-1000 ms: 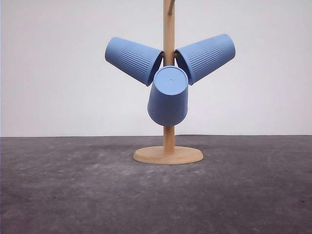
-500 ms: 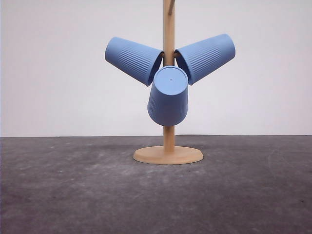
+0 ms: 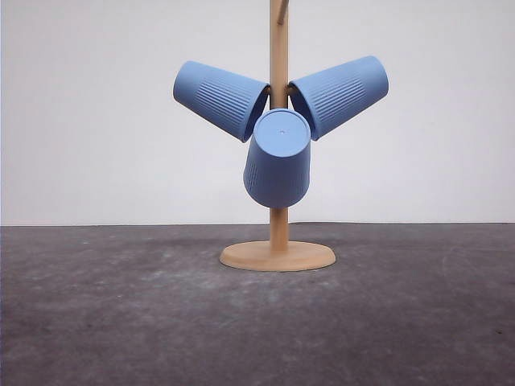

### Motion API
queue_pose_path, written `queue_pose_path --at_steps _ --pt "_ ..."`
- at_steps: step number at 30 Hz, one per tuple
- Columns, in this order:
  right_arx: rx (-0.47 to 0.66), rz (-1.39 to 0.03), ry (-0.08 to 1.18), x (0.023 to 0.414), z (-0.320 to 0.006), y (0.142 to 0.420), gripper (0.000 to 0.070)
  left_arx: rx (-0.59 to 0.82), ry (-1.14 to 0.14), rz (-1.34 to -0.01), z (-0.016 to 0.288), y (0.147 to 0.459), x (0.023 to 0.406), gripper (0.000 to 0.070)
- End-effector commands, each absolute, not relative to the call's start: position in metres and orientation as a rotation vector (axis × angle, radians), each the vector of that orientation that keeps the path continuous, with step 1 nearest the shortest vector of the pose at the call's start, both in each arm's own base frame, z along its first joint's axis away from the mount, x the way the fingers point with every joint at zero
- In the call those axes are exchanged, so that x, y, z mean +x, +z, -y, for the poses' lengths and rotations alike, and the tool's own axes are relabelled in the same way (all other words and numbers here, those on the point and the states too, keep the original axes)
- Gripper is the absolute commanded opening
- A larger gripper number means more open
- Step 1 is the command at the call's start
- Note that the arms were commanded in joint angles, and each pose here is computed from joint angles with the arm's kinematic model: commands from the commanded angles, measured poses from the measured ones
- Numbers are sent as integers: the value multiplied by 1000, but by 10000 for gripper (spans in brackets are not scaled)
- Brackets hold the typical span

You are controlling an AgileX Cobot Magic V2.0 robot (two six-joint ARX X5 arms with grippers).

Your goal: Place three cups

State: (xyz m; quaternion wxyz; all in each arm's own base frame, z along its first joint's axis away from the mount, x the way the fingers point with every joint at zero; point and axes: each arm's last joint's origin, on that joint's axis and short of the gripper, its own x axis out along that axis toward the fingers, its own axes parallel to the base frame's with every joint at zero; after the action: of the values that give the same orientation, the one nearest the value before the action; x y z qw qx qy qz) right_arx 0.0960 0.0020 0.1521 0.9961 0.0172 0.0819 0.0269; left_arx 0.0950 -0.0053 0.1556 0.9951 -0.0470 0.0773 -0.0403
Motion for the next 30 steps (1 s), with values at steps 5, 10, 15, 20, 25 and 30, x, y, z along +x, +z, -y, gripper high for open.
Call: queue_pose_path --at_steps 5,10,15,20,25,30 --pt "45 -154 52 96 -2 152 17 -91 -80 -152 5 153 96 12" --pt "45 -154 52 96 -2 152 16 -91 -80 -152 5 153 96 12" --pt "45 -154 52 96 -2 152 16 -91 -80 -152 5 153 96 12" --pt "45 -154 52 96 -2 152 17 -91 -80 -152 5 153 96 12" --pt "45 -154 52 96 -2 152 17 -91 -80 -152 5 153 96 12" --pt "45 -154 52 96 -2 152 16 -91 -80 -152 5 153 96 12"
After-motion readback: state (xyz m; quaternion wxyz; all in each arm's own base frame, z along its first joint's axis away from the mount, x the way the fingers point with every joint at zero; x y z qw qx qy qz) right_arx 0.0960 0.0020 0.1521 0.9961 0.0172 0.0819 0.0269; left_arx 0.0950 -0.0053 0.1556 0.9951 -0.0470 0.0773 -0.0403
